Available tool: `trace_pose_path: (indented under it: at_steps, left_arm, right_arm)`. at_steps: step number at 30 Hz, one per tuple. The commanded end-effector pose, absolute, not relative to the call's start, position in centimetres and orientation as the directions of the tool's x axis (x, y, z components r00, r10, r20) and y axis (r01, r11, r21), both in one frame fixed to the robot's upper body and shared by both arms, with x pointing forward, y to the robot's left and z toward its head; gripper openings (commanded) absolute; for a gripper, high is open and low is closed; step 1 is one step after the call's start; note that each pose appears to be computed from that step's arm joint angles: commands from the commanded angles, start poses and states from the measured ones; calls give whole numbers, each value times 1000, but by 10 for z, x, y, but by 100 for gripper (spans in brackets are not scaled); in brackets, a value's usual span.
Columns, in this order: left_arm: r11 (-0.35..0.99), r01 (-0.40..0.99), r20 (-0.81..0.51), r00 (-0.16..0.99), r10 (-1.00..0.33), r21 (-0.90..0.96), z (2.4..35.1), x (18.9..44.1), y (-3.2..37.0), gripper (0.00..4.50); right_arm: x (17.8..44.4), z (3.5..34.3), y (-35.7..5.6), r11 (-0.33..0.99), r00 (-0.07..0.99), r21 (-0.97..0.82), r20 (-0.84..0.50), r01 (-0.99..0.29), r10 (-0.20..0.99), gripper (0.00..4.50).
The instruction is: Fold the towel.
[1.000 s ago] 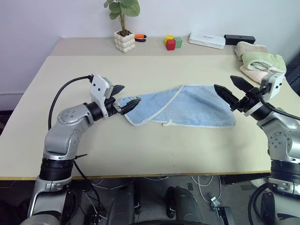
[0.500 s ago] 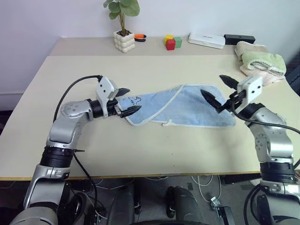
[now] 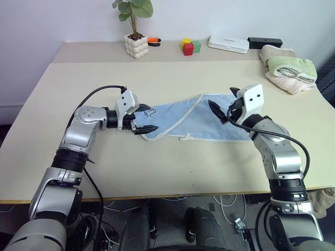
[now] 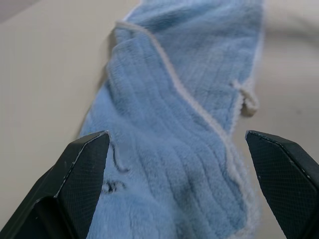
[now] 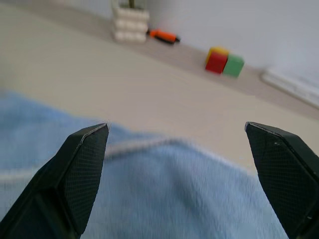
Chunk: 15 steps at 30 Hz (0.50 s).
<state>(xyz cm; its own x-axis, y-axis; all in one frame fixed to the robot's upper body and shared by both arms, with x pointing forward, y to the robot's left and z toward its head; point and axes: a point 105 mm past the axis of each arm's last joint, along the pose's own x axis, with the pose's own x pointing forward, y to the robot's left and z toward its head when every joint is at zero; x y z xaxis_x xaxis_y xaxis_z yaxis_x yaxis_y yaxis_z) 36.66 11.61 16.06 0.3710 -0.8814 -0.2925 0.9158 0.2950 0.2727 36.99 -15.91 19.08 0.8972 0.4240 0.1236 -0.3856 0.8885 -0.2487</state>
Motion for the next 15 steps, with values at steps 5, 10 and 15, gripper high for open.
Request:
trace_pose_path:
  at_steps: [5, 10, 15]
  left_arm:
    - [104, 916, -385, 263, -885, 388, 153, 350, 105, 446]
    - [44, 900, -431, 251, -866, 434, 141, 343, 109, 446]
    - [66, 884, -443, 296, -846, 463, 126, 345, 111, 446]
  right_arm:
    - [359, 203, -142, 893, 884, -249, 195, -375, 426, 450]
    - [355, 200, -149, 905, 896, -251, 203, -343, 396, 450]
    - [354, 195, -143, 904, 891, -236, 202, -358, 406, 450]
